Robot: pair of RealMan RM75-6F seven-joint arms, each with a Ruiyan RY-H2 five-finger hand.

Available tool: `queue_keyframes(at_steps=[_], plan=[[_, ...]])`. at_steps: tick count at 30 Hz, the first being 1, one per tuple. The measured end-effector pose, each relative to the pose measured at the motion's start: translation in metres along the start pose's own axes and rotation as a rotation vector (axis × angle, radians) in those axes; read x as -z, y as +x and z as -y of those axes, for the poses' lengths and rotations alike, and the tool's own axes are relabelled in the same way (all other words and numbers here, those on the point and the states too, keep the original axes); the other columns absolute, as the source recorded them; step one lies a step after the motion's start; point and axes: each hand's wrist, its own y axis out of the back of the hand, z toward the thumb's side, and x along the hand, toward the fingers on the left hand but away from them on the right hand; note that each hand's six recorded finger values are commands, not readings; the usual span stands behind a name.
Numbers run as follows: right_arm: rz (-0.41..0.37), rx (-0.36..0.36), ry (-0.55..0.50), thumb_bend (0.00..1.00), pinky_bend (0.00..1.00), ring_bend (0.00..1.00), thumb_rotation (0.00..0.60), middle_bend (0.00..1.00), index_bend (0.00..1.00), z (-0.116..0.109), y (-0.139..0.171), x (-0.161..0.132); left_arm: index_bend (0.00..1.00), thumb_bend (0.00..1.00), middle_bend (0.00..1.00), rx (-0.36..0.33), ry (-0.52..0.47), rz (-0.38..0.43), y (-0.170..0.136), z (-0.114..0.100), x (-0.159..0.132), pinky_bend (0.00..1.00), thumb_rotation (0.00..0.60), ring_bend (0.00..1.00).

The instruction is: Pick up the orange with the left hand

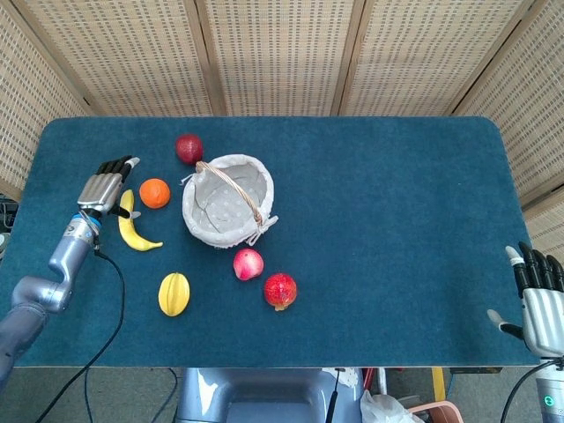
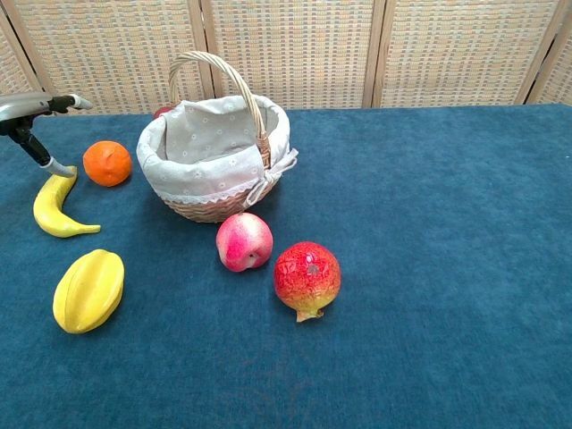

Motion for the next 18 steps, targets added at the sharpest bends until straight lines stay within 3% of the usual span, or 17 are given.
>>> queue_keyframes(at_steps=[3, 5, 9, 12, 14, 18], plan=[[-0.001, -0.004, 0.001, 0.00, 0.00, 0.00, 0.600, 0.00, 0.00, 0.001, -0.001, 0.000, 0.06, 0.00, 0.02, 0.019, -0.006, 0.008, 0.008, 0.009, -0.011, 0.06, 0.600, 0.00], [-0.003, -0.005, 0.002, 0.00, 0.00, 0.00, 0.600, 0.00, 0.00, 0.002, -0.001, -0.001, 0.11, 0.00, 0.10, 0.030, -0.008, 0.008, 0.011, 0.013, -0.015, 0.13, 0.600, 0.04], [-0.006, -0.008, 0.003, 0.00, 0.00, 0.00, 0.600, 0.00, 0.00, 0.003, -0.001, -0.002, 0.31, 0.01, 0.34, 0.044, -0.015, 0.005, 0.015, 0.020, -0.023, 0.37, 0.600, 0.24], [-0.001, -0.006, 0.000, 0.00, 0.00, 0.00, 0.600, 0.00, 0.00, 0.003, -0.002, -0.001, 0.47, 0.08, 0.50, 0.037, -0.018, -0.007, 0.019, 0.024, -0.028, 0.51, 0.600, 0.38], [0.001, -0.005, -0.002, 0.00, 0.00, 0.00, 0.600, 0.00, 0.00, 0.003, -0.002, 0.000, 0.53, 0.13, 0.56, 0.022, -0.020, -0.017, 0.021, 0.024, -0.029, 0.55, 0.600, 0.43], [0.000, -0.005, -0.006, 0.00, 0.00, 0.00, 0.600, 0.00, 0.00, 0.002, -0.003, 0.000, 0.54, 0.15, 0.57, -0.030, -0.047, -0.014, 0.020, 0.015, -0.027, 0.56, 0.600, 0.44]])
